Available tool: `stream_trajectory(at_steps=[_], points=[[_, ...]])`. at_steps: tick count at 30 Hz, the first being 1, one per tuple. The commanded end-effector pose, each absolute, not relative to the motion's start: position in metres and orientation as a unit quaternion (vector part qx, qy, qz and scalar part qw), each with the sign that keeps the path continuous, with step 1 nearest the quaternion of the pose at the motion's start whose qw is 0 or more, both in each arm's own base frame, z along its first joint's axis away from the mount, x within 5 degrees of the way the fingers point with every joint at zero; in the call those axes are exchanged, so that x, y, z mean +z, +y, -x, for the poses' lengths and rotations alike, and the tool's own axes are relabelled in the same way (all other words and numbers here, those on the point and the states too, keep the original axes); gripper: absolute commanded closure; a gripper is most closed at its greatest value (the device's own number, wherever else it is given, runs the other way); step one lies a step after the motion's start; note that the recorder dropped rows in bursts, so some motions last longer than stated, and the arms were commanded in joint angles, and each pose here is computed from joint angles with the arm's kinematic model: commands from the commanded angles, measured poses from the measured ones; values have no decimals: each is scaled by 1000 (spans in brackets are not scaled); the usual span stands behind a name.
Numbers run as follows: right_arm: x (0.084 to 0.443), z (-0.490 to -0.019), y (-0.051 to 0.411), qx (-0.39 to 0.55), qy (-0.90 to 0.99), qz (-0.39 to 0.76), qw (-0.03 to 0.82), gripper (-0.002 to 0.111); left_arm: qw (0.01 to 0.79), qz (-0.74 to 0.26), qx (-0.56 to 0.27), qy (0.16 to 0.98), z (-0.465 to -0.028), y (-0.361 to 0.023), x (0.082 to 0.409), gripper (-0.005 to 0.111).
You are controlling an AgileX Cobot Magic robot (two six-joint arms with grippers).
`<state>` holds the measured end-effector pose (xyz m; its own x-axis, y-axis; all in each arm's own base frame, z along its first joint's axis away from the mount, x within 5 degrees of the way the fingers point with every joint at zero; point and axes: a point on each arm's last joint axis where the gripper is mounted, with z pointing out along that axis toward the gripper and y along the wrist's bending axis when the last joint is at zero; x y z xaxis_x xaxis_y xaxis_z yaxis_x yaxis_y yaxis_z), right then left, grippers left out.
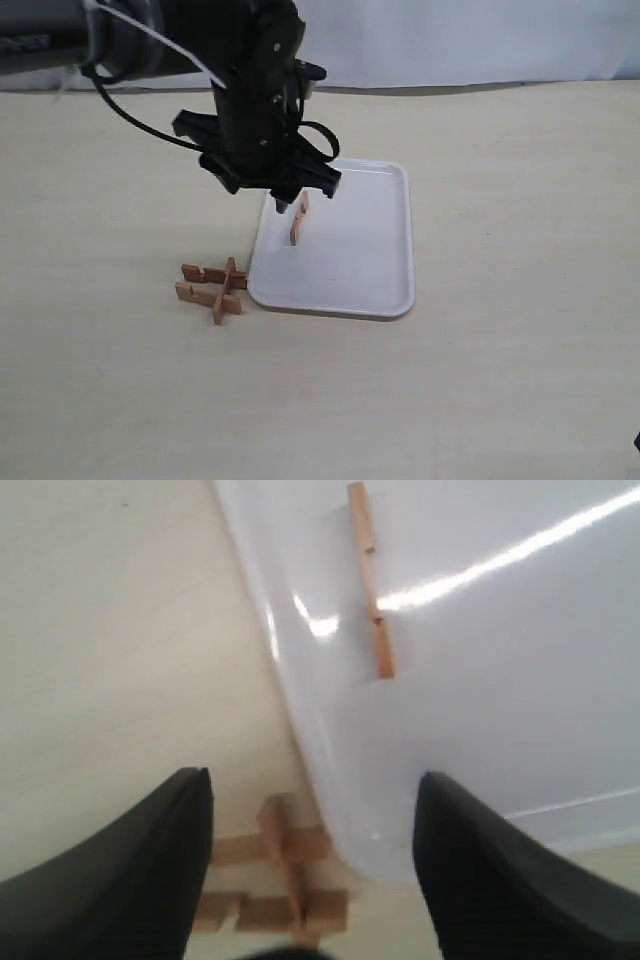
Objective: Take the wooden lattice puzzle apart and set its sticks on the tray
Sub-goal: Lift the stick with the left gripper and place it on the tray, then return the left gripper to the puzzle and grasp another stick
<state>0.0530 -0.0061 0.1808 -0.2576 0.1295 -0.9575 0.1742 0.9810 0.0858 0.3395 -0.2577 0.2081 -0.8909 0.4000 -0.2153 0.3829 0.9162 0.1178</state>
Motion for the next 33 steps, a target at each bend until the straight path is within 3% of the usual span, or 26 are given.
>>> stream_trajectory(at_steps=[1, 8, 15, 21, 24, 33], points=[[181, -53, -6, -21, 791, -98, 604, 104, 107, -217, 78, 967, -318, -233, 224, 50], [181, -53, -6, -21, 791, -98, 604, 104, 115, -222, 57, 967, -269, -195, 207, 50], [181, -53, -6, -21, 791, -98, 604, 104, 107, -192, 31, 975, -242, -179, 160, 50], [181, -53, -6, -20, 791, -98, 603, 104, 132, -167, -29, 977, -240, -187, 142, 52], [181, -53, -6, -20, 791, -98, 603, 104, 122, -166, -28, 978, -242, -190, 127, 59], [181, -53, -6, -20, 791, -98, 603, 104, 124, -171, -32, 977, -246, -194, 112, 59]])
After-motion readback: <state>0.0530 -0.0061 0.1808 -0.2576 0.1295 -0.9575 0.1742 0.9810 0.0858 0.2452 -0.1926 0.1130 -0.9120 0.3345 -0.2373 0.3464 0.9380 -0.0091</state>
